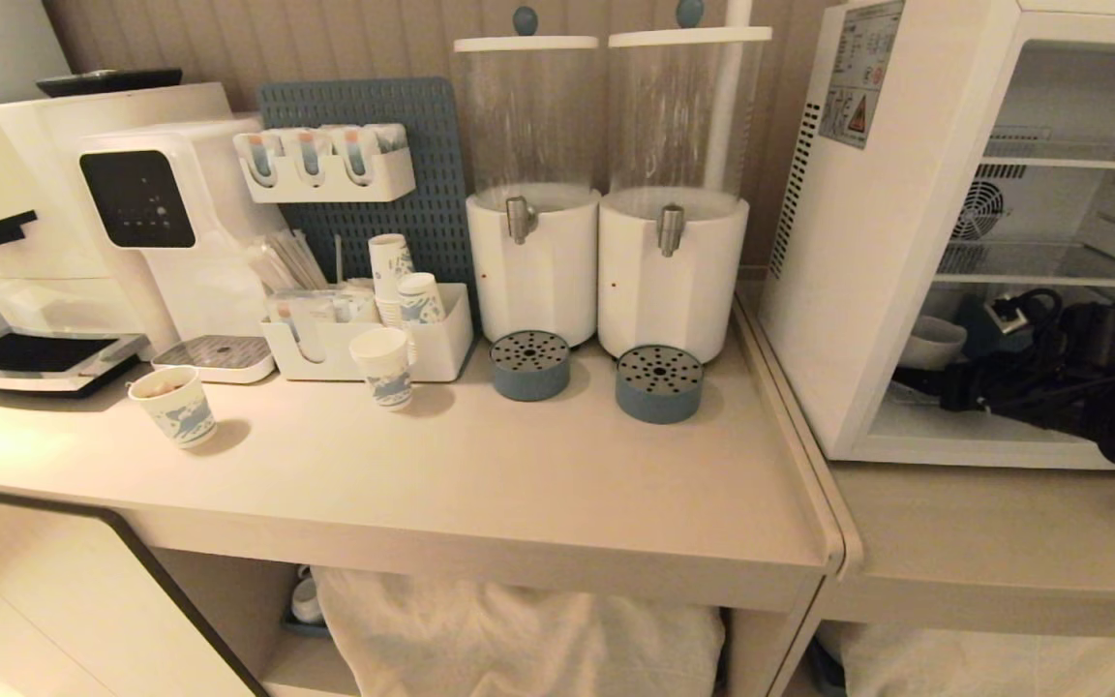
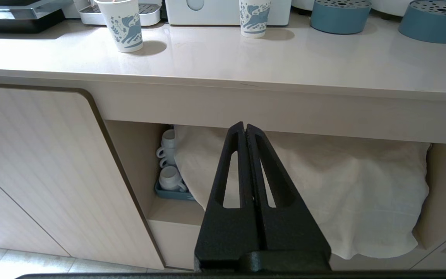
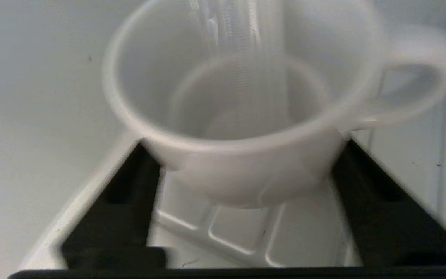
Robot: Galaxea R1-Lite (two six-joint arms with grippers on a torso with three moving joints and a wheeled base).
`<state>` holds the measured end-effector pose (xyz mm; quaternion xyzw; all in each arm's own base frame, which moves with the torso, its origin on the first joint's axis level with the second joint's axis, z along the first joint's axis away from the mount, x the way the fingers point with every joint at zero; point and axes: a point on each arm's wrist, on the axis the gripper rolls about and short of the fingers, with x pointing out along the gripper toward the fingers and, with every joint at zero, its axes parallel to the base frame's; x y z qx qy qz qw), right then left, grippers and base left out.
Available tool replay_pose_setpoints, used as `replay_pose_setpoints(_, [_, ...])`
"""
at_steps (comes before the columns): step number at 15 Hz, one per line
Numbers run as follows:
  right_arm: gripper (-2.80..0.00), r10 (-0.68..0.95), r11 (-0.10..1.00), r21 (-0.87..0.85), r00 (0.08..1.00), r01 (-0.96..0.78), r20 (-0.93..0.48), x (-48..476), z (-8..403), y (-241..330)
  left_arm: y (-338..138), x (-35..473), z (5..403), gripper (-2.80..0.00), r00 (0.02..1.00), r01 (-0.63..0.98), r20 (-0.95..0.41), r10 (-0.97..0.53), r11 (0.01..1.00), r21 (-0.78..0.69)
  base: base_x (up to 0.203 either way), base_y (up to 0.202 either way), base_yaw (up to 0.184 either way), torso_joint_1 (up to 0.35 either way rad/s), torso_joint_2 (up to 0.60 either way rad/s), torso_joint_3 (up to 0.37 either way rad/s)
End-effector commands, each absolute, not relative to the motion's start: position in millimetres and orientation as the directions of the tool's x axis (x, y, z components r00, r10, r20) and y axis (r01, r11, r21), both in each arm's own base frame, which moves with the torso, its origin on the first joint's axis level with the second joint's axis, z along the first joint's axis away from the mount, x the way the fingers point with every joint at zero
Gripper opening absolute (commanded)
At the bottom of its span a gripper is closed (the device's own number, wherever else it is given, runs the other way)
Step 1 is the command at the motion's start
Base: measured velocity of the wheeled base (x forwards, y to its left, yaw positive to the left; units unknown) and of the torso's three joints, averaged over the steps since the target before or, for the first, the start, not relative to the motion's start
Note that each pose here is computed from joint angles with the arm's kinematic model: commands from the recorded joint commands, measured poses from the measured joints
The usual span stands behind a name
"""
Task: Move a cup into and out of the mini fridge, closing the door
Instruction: Take the ceramic cup out of the freezer
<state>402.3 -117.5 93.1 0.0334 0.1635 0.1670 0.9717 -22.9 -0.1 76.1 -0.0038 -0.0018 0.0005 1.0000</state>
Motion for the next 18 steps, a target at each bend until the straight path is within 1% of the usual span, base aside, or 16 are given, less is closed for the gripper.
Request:
replay_pose_setpoints(1, [-2.80, 0.332, 0.943, 0.112, 0.894, -0.312, -0.300, 402.5, 95.3, -117.6, -0.1, -22.8, 76.3, -2.80, 1.000, -0.002, 0.003, 0.002, 1.000, -0.008, 0.000, 0.000, 0.000, 0.000, 0.00, 0.000])
replay_pose_setpoints(10, [-2.80, 0.332, 0.943, 0.112, 0.893, -0.313, -0.303, 400.9, 94.6, -117.0, -0.1, -22.8, 76.2, -2.80, 1.000, -0.002, 0.003, 0.002, 1.000, -0.008, 0.000, 0.000, 0.000, 0.000, 0.00, 0.000])
replay_pose_setpoints(13, [-2.80, 0.333, 0.943, 0.109, 0.893, -0.315, -0.301, 390.4, 100.6, -113.6, -0.1, -22.8, 76.3, -2.80, 1.000, -0.002, 0.003, 0.002, 1.000, -0.008, 0.000, 0.000, 0.000, 0.000, 0.00, 0.000])
replay_pose_setpoints(18, [-2.80, 0.340, 0.940, 0.097, 0.897, -0.326, -0.283, 364.2, 123.9, -104.5, -0.1, -22.8, 76.3, -2.80, 1.000, -0.002, 0.003, 0.002, 1.000, -0.008, 0.000, 0.000, 0.000, 0.000, 0.00, 0.000])
